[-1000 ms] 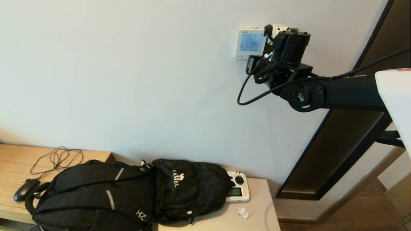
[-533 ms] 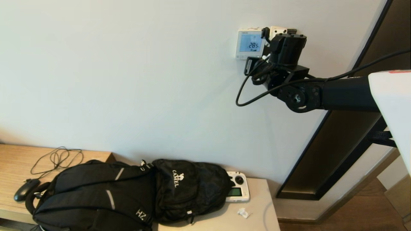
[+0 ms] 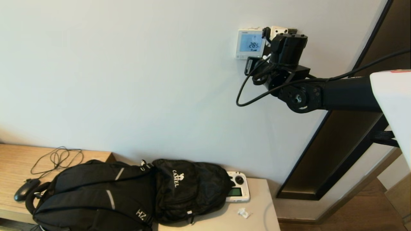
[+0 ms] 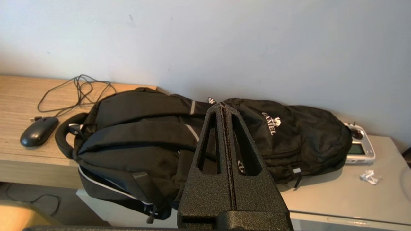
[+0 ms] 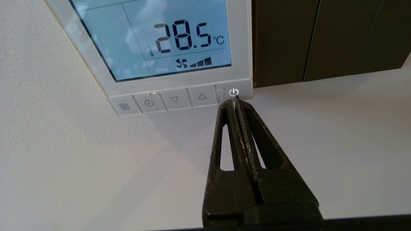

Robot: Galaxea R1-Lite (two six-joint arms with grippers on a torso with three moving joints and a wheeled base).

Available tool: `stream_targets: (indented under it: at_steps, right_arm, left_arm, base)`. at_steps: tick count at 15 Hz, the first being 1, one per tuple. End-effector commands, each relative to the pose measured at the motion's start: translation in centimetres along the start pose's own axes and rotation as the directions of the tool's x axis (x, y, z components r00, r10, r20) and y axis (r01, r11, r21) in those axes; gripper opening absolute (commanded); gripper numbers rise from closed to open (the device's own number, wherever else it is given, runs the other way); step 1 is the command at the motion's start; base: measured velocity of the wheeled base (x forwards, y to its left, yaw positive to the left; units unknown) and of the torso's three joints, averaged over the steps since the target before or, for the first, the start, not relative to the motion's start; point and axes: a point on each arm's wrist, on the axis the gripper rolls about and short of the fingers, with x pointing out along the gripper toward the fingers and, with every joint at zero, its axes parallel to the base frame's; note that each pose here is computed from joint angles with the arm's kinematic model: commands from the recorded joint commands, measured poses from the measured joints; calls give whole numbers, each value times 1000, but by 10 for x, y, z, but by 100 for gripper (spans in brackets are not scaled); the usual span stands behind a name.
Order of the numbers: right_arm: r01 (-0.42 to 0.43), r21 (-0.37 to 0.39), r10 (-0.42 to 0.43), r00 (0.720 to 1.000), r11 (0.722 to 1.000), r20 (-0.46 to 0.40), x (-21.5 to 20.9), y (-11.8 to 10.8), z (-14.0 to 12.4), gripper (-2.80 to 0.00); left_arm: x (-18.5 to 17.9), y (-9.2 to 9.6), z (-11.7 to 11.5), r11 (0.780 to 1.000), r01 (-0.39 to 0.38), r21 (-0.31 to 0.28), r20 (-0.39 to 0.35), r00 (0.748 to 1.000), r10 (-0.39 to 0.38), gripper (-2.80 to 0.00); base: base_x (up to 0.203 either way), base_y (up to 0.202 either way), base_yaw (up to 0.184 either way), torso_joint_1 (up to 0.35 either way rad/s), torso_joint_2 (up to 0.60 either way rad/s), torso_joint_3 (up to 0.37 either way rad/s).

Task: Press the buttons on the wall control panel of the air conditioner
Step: Turn off the central air conditioner

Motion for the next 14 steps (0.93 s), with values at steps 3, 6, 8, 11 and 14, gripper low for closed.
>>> stream_targets:
  at_steps: [3, 6, 8, 11, 14]
  right_arm:
    - [-3, 10, 3, 1000, 1000, 15, -7, -1, 11, -280]
    - [-4, 9, 4, 1000, 1000, 13, -9, -1, 12, -280]
    - [-4, 7, 4, 1000, 1000, 9, -7, -1, 9, -280]
    - [-18, 5, 18, 1000, 1000, 5, -2, -3, 6, -280]
    - [-16, 3, 16, 1000, 1000, 1, 2, -2, 0, -280]
  left_arm:
    - [0, 0, 0, 1000, -1, 0, 1, 1000, 1, -280]
    - [0, 0, 0, 1000, 1, 0, 1, 1000, -1, -280]
    - [0, 0, 0, 1000, -1, 0, 1, 1000, 1, -280]
    - [0, 0, 0, 1000, 1, 0, 1, 1000, -1, -280]
    - [0, 0, 0, 1000, -1, 0, 1, 1000, 1, -280]
  base:
    - [0, 0, 0, 0, 0, 0]
    - [0, 0, 0, 0, 0, 0]
    - [0, 0, 0, 0, 0, 0]
    - [0, 0, 0, 0, 0, 0]
    - [0, 0, 0, 0, 0, 0]
